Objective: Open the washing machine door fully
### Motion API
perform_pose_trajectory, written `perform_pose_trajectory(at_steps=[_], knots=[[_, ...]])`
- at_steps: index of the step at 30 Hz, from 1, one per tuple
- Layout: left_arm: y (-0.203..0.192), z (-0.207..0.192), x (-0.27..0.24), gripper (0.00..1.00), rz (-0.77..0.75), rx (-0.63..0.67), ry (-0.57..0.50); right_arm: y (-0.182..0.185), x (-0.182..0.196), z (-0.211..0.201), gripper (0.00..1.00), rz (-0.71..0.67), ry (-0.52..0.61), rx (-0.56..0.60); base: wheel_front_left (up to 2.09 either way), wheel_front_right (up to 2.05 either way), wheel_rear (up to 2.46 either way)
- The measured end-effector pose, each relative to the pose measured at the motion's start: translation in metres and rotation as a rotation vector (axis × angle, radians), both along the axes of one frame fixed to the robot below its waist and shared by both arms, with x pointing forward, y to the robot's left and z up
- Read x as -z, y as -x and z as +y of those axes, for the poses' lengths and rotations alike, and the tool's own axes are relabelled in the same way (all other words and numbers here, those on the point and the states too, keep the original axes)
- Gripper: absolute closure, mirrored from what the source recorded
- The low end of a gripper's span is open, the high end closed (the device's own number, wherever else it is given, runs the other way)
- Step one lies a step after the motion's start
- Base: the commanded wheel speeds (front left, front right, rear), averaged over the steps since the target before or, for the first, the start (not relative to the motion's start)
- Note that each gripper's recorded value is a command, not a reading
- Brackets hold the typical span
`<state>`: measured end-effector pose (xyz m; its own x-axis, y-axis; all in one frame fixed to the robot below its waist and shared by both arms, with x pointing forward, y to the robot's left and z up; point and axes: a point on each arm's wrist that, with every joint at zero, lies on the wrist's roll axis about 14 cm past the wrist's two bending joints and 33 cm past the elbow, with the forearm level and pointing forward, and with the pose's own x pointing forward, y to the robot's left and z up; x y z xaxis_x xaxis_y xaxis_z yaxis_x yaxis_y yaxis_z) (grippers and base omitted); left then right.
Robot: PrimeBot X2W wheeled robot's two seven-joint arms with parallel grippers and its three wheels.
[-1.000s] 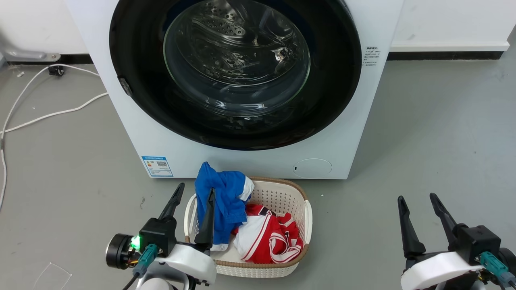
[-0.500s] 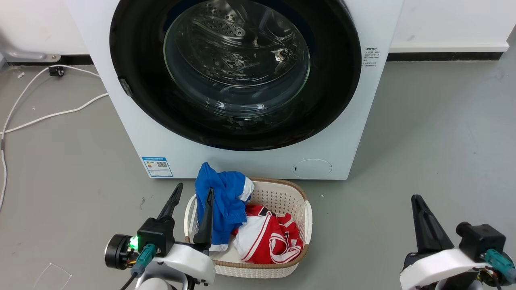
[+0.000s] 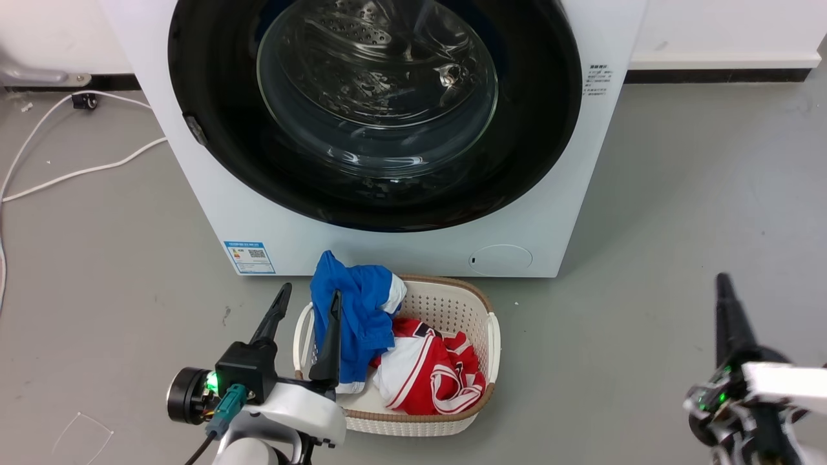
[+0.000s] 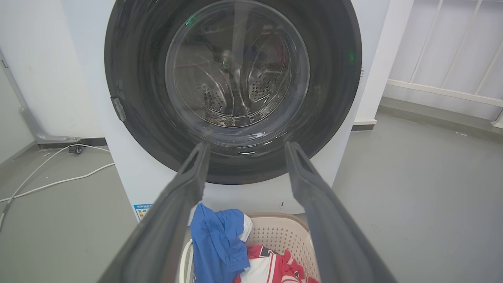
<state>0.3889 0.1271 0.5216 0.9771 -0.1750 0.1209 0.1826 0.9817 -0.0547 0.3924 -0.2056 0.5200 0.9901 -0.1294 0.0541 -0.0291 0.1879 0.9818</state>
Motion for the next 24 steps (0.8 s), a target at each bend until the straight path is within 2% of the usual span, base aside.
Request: perform_pose_trajectory(at_steps=[2,6,8,12,15,17,24], knots=[[-0.002,0.000,-0.001,0.00,-0.002,-0.003,0.004,-0.006,-0.004,-0.010,1.00,-0.023,-0.143,0.022,0.00,0.00,0.00],[-0.005,0.000,0.001,0.00,0.003,-0.008,0.006,-0.020,-0.009,-0.029,1.00,-0.065,-0.345,0.050,0.00,0.00,0.00],[-0.009,0.000,0.000,0.00,-0.002,-0.008,0.010,-0.031,-0.012,-0.040,1.00,-0.085,-0.418,0.058,0.00,0.00,0.00],[-0.019,-0.001,-0.003,0.00,-0.011,-0.007,0.014,-0.060,-0.026,-0.063,1.00,-0.115,-0.455,0.054,0.00,0.00,0.00],[-0.027,-0.003,-0.002,0.00,-0.013,-0.005,0.016,-0.089,-0.037,-0.070,1.00,-0.116,-0.443,0.004,0.00,0.00,0.00],[-0.033,-0.005,-0.001,0.00,-0.013,0.002,0.017,-0.108,-0.043,-0.073,1.00,-0.100,-0.393,-0.043,0.00,0.00,0.00],[-0.052,-0.005,0.007,0.00,0.001,-0.004,0.044,-0.171,-0.054,-0.057,1.00,0.003,-0.143,-0.261,0.00,0.00,0.00]])
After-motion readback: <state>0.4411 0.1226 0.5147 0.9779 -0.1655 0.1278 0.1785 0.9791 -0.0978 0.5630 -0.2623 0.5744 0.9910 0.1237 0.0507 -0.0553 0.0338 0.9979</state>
